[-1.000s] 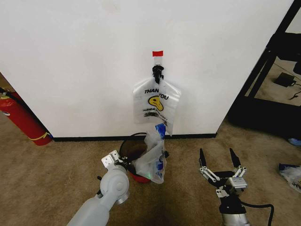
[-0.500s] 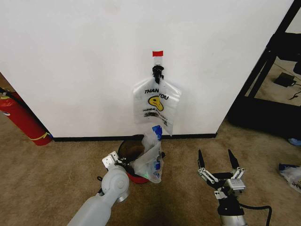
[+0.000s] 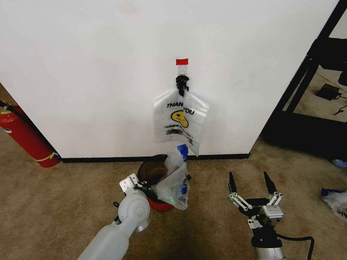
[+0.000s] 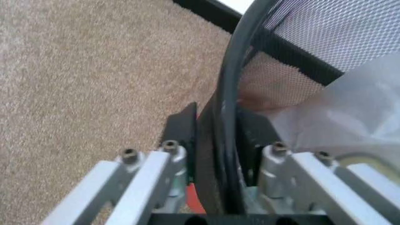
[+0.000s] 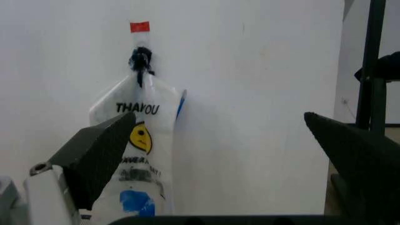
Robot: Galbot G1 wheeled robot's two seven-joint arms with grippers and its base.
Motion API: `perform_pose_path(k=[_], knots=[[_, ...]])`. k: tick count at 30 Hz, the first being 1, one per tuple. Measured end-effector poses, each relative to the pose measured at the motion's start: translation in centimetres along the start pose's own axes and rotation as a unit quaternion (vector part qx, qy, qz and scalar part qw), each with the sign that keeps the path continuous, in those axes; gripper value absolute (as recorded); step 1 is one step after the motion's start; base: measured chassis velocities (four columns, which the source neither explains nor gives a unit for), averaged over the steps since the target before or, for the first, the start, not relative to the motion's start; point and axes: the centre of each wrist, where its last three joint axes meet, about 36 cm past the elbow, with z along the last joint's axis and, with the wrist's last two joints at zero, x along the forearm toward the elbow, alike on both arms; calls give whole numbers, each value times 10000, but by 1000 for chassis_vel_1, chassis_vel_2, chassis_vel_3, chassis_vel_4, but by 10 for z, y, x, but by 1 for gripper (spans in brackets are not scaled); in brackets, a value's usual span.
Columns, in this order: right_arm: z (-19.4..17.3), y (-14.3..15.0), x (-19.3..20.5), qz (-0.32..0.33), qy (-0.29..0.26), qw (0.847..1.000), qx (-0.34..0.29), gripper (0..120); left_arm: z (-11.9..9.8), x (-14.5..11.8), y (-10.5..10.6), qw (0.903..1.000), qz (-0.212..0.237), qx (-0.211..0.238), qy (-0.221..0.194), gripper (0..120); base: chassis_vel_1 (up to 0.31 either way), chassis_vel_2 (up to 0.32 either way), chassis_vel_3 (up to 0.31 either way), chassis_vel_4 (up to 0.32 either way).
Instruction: Pick up the garbage bag from the wall and place it over the trash bin.
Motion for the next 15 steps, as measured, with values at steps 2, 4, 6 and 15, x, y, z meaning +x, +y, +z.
perform_pose_path(k=[2, 4, 6, 15], knots=[[0, 0, 0, 0, 2, 10000, -5, 100, -5, 3, 0, 10000, 42, -4, 22, 32, 0, 0, 0, 0], [0, 1, 0, -4, 8, 10000, -10, 100, -11, 6, 1, 10000, 75, -34, 16, 41, 0, 0, 0, 0], [0, 1, 0, -11, 11, 10000, -11, 100, -14, 10, 3, 9999, 93, -91, -8, 48, 0, 0, 0, 0], [2, 1, -2, 1, 24, 10000, 6, 100, -23, 39, 21, 9964, 194, -571, -604, 77, 0, 0, 0, 0]])
